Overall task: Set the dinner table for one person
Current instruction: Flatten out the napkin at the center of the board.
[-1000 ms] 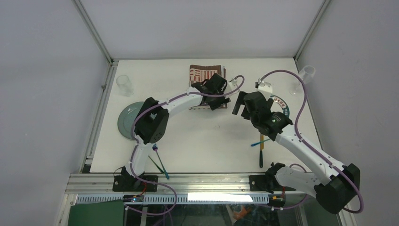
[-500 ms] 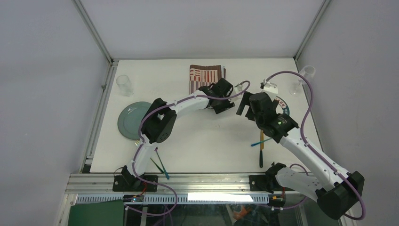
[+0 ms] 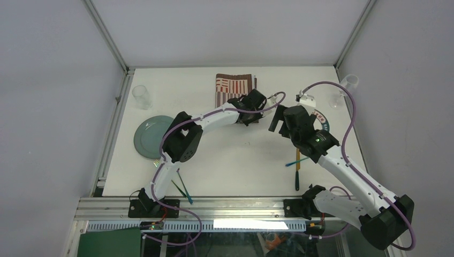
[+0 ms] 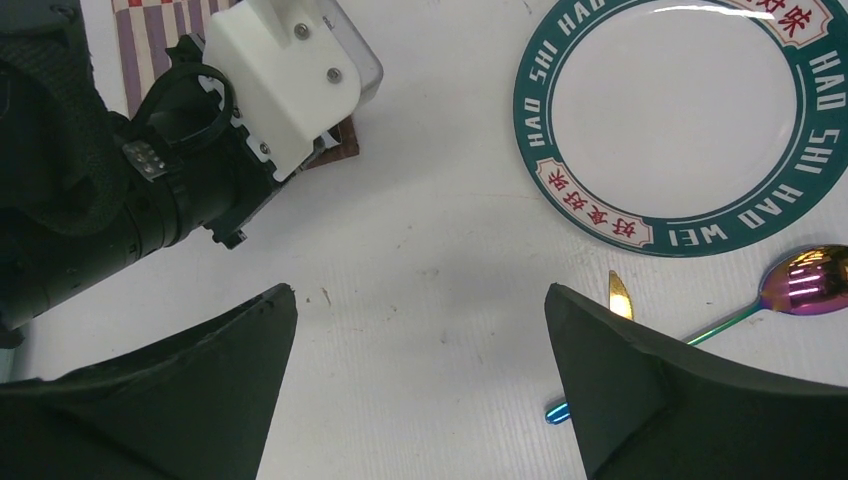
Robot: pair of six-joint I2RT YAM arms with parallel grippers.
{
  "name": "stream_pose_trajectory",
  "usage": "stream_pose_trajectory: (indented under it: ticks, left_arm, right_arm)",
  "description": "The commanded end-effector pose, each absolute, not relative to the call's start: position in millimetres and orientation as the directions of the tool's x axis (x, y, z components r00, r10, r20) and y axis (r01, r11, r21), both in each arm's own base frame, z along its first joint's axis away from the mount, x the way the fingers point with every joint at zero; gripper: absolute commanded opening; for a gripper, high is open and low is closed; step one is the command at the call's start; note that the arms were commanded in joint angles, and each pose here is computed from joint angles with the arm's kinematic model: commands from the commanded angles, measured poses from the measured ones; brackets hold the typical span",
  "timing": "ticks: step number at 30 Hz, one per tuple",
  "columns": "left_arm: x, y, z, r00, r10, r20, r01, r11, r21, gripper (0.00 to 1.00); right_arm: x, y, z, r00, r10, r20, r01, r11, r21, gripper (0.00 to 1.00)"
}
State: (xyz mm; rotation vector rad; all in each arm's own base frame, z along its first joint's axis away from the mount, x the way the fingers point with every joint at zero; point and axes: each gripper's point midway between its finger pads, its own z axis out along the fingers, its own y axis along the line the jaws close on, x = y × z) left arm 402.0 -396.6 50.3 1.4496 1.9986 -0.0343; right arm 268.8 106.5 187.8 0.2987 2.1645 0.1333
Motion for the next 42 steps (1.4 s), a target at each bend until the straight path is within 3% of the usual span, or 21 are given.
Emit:
stream_pose_trajectory:
  ticks: [1,5,12,17,21,29,42]
  left_arm:
    - [412,-407,69,-0.143,0.822,-0.552,0.829,0.404,0.386,0.17]
    - [417,-404,77,-0.161,0.811,-0.563,0.805,0.438,0.400,0.00]
    - [458,-374,167,-0.205,0.715,-0.669,0.577,0.640,0.507,0.00]
    - [488,-313,243,-0.241,0.623,-0.744,0.315,0.775,0.547,0.00]
    - [498,-254,277,-0.290,0.599,-0.747,0.109,0.796,0.596,0.00]
    - [480,-151,273,-0.428,0.586,-0.688,-0.077,0.735,0.673,0.00]
    - [435,-70,234,-0.582,0.535,-0.612,-0.163,0.661,0.733,0.00]
  right_arm:
    - [275,107,200,-0.494,0.298,-0.817,0.160,0.955,0.252,0.98]
    - [274,108,201,-0.494,0.297,-0.817,0.152,0.955,0.256,0.97]
    - [275,112,199,-0.493,0.292,-0.819,0.128,0.956,0.264,0.97]
    - [277,119,190,-0.517,0.277,-0.809,0.107,0.960,0.260,0.96]
    - [279,125,185,-0.534,0.267,-0.802,0.085,0.961,0.263,0.95]
    - [282,133,184,-0.546,0.245,-0.801,0.045,0.964,0.264,0.95]
    - [283,149,178,-0.584,0.217,-0.782,-0.017,0.960,0.279,0.93]
